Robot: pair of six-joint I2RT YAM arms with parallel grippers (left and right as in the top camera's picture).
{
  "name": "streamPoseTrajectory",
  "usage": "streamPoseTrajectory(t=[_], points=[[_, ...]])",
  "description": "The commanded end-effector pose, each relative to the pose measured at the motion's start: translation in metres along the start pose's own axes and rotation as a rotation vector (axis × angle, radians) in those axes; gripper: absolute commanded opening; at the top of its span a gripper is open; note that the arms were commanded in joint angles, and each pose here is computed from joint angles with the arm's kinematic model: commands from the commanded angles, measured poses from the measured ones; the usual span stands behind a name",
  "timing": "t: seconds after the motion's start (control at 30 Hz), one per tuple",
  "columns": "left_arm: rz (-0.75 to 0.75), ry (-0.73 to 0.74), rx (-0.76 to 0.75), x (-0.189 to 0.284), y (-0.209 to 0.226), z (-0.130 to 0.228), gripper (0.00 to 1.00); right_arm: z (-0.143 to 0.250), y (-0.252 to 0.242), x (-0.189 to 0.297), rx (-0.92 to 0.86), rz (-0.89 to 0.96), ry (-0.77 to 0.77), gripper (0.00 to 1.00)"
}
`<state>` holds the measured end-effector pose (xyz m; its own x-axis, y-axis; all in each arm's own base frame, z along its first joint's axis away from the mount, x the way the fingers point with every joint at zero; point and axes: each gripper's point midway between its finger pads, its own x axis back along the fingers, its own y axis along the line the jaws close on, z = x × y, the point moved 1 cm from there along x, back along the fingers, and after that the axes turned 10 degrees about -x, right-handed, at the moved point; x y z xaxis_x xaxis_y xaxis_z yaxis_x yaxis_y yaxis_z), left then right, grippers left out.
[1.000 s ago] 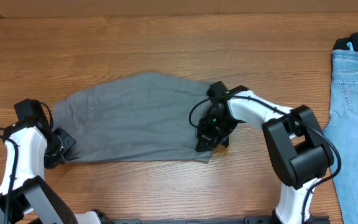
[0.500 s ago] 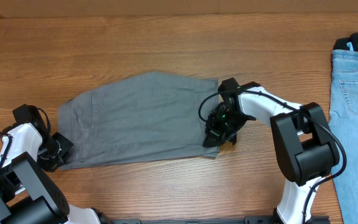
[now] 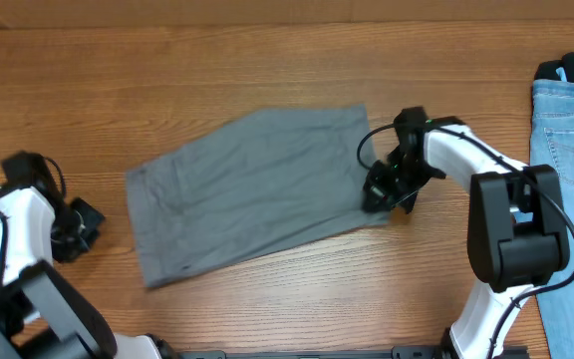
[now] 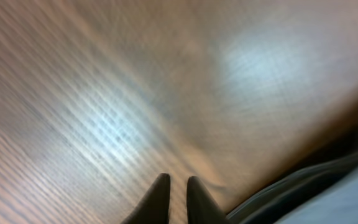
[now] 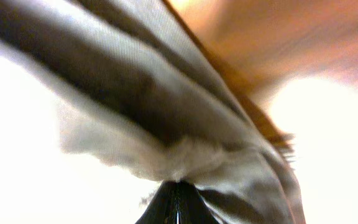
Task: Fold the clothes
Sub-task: 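Move the left gripper to the shorts' left end, right holding top corner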
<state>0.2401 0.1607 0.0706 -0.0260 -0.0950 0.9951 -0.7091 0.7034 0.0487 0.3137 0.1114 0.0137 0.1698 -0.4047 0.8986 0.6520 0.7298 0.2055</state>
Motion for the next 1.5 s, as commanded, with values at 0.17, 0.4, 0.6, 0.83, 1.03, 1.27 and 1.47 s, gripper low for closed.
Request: streamPoseTrajectory(t=[0.17,0.4,0.6,0.83,1.03,1.27,1.47], points=[[0.333,-0.146,-0.152,0.05,-0.052,-0.023,1.0,-0.028,0.031,0.083,0.138,-0.016,-0.301,0.98],[0.362,-0.139,-0.234,0.039,-0.059,-0.027,1.0,-0.029,0.04,0.093,0.165,-0.037,-0.318,1.0],[0.399,-0.013,-0.232,-0.001,-0.069,-0.023,1.0,-0.027,0.038,0.093,0.171,-0.03,-0.31,1.0],[0.546,0.101,-0.308,-0.022,-0.094,-0.005,1.0,-0.028,0.039,0.093,0.186,-0.029,-0.312,1.0],[0.559,0.085,-0.429,-0.024,-0.112,0.0,1.0,-0.028,0.039,0.093,0.185,-0.03,-0.313,1.0],[0.549,0.167,-0.453,-0.036,-0.126,0.023,1.0,-0.028,0.039,0.093,0.186,-0.029,-0.312,1.0],[0.513,0.274,-0.438,-0.049,-0.123,0.052,1.0,-0.027,0.038,0.093,0.187,-0.026,-0.309,1.0]])
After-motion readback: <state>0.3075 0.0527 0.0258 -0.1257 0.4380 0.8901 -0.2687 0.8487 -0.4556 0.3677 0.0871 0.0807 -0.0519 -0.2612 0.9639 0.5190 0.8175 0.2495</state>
